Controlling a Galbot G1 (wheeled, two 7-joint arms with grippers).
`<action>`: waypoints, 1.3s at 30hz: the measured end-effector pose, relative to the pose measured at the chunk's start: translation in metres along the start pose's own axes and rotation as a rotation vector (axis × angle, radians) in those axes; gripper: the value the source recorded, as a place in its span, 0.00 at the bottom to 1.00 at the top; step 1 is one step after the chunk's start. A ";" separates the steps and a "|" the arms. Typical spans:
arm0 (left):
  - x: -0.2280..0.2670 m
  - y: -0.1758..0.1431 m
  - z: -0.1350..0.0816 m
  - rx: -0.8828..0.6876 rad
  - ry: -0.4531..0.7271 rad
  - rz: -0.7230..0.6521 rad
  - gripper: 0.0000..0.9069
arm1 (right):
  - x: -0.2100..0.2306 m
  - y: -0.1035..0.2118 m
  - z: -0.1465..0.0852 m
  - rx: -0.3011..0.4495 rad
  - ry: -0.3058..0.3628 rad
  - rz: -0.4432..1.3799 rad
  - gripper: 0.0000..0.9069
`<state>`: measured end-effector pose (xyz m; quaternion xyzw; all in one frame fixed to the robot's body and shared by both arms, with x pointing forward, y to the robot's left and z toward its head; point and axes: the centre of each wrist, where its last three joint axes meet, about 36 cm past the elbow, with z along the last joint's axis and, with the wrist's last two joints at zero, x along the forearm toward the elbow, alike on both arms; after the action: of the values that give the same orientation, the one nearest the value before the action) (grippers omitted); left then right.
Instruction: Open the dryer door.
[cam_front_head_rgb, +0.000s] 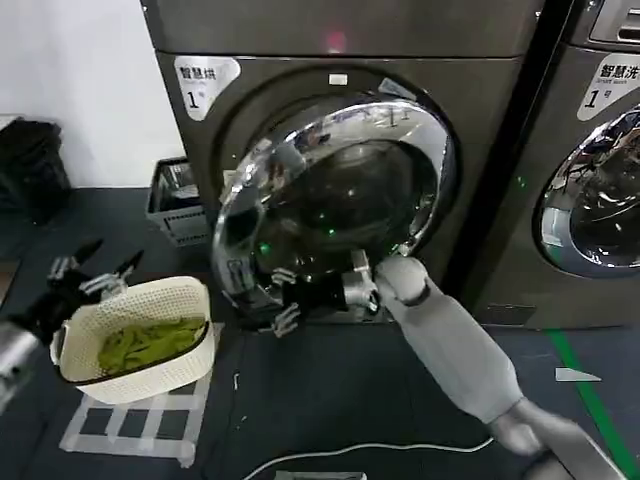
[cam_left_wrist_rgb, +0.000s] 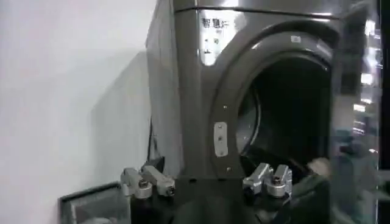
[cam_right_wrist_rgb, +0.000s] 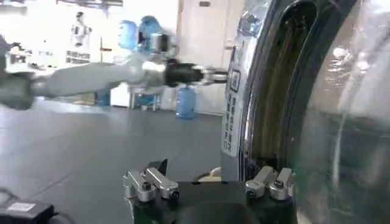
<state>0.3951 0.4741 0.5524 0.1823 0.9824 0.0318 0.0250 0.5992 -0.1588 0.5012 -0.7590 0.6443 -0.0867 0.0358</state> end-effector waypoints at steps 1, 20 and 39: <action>-0.005 0.003 0.001 -0.010 0.006 0.009 1.00 | 0.003 0.003 -0.001 0.005 -0.002 -0.011 1.00; -0.054 -0.028 0.028 0.000 0.091 0.244 1.00 | 0.100 0.065 0.000 0.031 -0.011 -0.103 1.00; -0.114 -0.119 0.048 0.113 0.089 0.598 1.00 | 0.317 0.204 -0.004 0.005 0.063 0.654 1.00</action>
<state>0.4623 0.3247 0.4998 0.4628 0.8856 -0.0089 -0.0387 0.4489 -0.5050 0.4985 -0.5089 0.8544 -0.0956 0.0437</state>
